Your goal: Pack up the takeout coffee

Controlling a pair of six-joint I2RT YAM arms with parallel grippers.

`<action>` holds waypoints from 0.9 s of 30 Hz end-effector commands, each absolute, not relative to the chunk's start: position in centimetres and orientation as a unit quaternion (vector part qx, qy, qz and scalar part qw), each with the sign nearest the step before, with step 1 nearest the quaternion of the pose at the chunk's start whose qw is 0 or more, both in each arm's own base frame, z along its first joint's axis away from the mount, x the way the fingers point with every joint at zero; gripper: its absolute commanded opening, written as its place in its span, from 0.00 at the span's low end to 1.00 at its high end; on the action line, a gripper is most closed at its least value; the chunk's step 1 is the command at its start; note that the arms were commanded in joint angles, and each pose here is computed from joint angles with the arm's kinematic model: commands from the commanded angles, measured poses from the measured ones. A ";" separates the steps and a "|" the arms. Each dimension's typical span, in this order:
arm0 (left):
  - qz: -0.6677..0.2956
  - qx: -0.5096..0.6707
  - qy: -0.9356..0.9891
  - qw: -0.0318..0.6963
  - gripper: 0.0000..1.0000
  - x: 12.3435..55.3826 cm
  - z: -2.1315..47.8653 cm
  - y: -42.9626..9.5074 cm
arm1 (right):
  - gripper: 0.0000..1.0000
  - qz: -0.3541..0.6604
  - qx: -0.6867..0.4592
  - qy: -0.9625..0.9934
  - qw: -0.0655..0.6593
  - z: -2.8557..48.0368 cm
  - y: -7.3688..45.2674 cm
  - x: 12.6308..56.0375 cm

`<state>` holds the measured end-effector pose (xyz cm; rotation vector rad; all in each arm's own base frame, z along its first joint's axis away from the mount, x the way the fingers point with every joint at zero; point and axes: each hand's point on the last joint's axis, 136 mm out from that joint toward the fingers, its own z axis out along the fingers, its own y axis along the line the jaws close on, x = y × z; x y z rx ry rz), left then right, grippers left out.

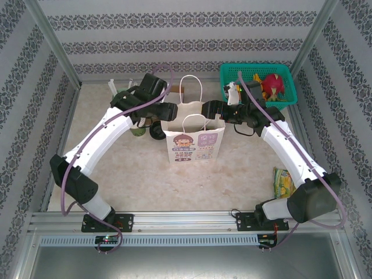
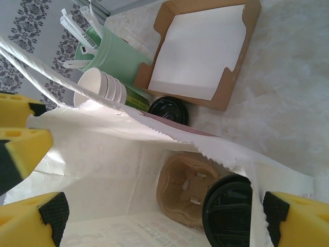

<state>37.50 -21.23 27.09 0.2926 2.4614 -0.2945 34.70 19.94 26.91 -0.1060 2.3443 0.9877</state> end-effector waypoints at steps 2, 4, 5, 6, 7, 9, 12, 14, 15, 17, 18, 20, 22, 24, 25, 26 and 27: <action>-0.106 0.134 0.922 0.347 0.49 39.1 28.5 -21.6 | 0.98 0.376 -0.050 0.874 0.302 27.8 20.4 34.7; -0.108 0.144 0.922 0.343 0.43 39.3 28.3 -22.0 | 0.98 0.375 -0.050 0.875 0.302 27.8 20.4 34.6; -0.107 0.148 0.923 0.340 0.38 39.3 28.2 -22.0 | 0.98 0.375 -0.051 0.875 0.303 27.8 20.4 34.6; -0.104 0.151 0.923 0.337 0.34 39.2 28.1 -22.0 | 0.98 0.374 -0.051 0.875 0.304 27.9 20.3 34.6; -0.100 0.153 0.924 0.335 0.30 39.2 28.1 -21.9 | 0.98 0.373 -0.050 0.875 0.305 27.9 20.3 34.5; -0.090 0.156 0.924 0.336 0.24 39.1 28.2 -21.5 | 0.98 0.370 -0.052 0.875 0.308 28.0 20.1 34.4; -0.086 0.162 0.923 0.338 0.16 38.7 28.6 -21.2 | 0.98 0.362 -0.059 0.875 0.315 28.3 19.9 34.3; -0.085 0.165 0.923 0.338 0.10 38.2 28.8 -20.9 | 0.98 0.355 -0.060 0.875 0.325 28.7 19.4 34.3; -0.084 0.167 0.922 0.338 0.08 38.0 28.9 -20.7 | 0.98 0.353 -0.060 0.873 0.330 29.0 19.1 34.3; -0.085 0.169 0.922 0.338 0.03 37.4 29.1 -20.4 | 0.98 0.350 -0.057 0.869 0.346 30.0 18.5 34.4; -0.088 0.170 0.922 0.337 0.01 37.1 29.1 -20.3 | 0.98 0.347 -0.053 0.867 0.354 30.4 18.1 34.5; -0.102 0.175 0.919 0.338 0.00 36.4 29.4 -20.2 | 0.98 0.341 -0.050 0.862 0.372 31.3 17.3 34.7; -0.117 0.180 0.917 0.337 0.00 35.7 29.6 -20.0 | 0.98 0.328 -0.040 0.861 0.387 31.8 16.5 35.2; -0.135 0.184 0.914 0.334 0.00 35.1 29.7 -19.8 | 0.98 0.310 -0.019 0.863 0.398 31.8 15.5 36.0; -0.146 0.184 0.914 0.330 0.00 34.7 29.7 -19.5 | 0.98 0.300 -0.002 0.866 0.401 31.6 14.9 36.5; -0.159 0.182 0.914 0.327 0.00 34.4 29.8 -19.2 | 0.98 0.289 0.015 0.869 0.402 31.4 14.3 37.0; -0.169 0.180 0.913 0.324 0.00 34.2 29.8 -18.9 | 0.98 0.281 0.029 0.872 0.401 31.1 13.9 37.5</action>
